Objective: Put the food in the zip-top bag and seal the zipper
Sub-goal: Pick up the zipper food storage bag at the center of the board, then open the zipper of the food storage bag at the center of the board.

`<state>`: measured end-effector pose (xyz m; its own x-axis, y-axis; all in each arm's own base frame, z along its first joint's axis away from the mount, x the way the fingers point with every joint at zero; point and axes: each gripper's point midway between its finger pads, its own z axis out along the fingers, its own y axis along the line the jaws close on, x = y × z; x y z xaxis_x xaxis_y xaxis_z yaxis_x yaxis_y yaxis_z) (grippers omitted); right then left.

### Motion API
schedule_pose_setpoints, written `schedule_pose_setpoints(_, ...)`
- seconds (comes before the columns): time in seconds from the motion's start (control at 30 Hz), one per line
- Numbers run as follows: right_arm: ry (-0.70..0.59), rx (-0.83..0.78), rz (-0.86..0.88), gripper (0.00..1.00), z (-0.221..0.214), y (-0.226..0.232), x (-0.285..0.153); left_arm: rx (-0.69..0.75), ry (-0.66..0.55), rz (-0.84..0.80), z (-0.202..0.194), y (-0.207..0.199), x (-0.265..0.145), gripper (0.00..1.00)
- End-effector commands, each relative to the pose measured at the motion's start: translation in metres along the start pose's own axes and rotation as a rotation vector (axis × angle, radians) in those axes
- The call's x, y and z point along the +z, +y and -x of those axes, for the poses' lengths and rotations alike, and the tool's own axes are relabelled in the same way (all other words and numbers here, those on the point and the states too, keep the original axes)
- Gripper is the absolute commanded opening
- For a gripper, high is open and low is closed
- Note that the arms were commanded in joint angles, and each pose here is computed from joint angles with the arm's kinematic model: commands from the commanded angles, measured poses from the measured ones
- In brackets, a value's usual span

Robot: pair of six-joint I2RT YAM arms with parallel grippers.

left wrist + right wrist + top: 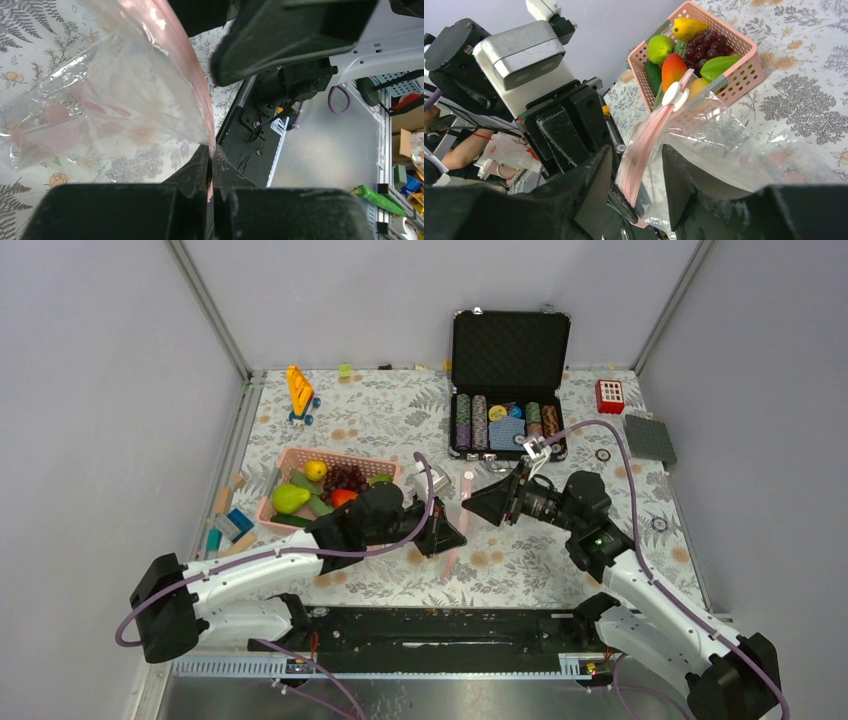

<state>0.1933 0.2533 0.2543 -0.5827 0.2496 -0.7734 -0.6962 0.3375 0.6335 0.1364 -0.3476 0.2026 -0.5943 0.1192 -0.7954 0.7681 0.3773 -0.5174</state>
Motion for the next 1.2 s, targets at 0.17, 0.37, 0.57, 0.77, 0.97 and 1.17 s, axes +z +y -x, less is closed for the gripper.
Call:
schedule_pose_setpoints(0.17, -0.014, 0.002, 0.013, 0.13, 0.023, 0.017, 0.004, 0.057, -0.063, -0.089, 0.029, -0.022, 0.005, 0.0)
schedule_pose_setpoints(0.37, 0.071, 0.005, -0.084, 0.0, 0.014, 0.012, -0.008, 0.038, -0.052, -0.042, 0.028, -0.014, 0.009, 0.01)
schedule_pose_setpoints(0.57, 0.171, 0.014, -0.277, 0.0, -0.004, -0.012, -0.03, 0.056, -0.046, -0.014, 0.027, -0.01, 0.005, 0.24)
schedule_pose_setpoints(0.77, 0.169, 0.155, -0.426, 0.0, -0.002, -0.021, -0.04, 0.092, -0.039, 0.103, 0.025, 0.01, -0.006, 0.44)
schedule_pose_setpoints(0.97, 0.095, 0.242, -0.594, 0.0, 0.008, -0.041, -0.044, 0.108, -0.03, -0.022, 0.027, -0.013, 0.0, 0.57)
schedule_pose_setpoints(1.17, 0.036, 0.22, -0.646, 0.0, 0.016, -0.045, -0.033, 0.073, -0.025, -0.118, 0.036, -0.036, 0.014, 0.63)
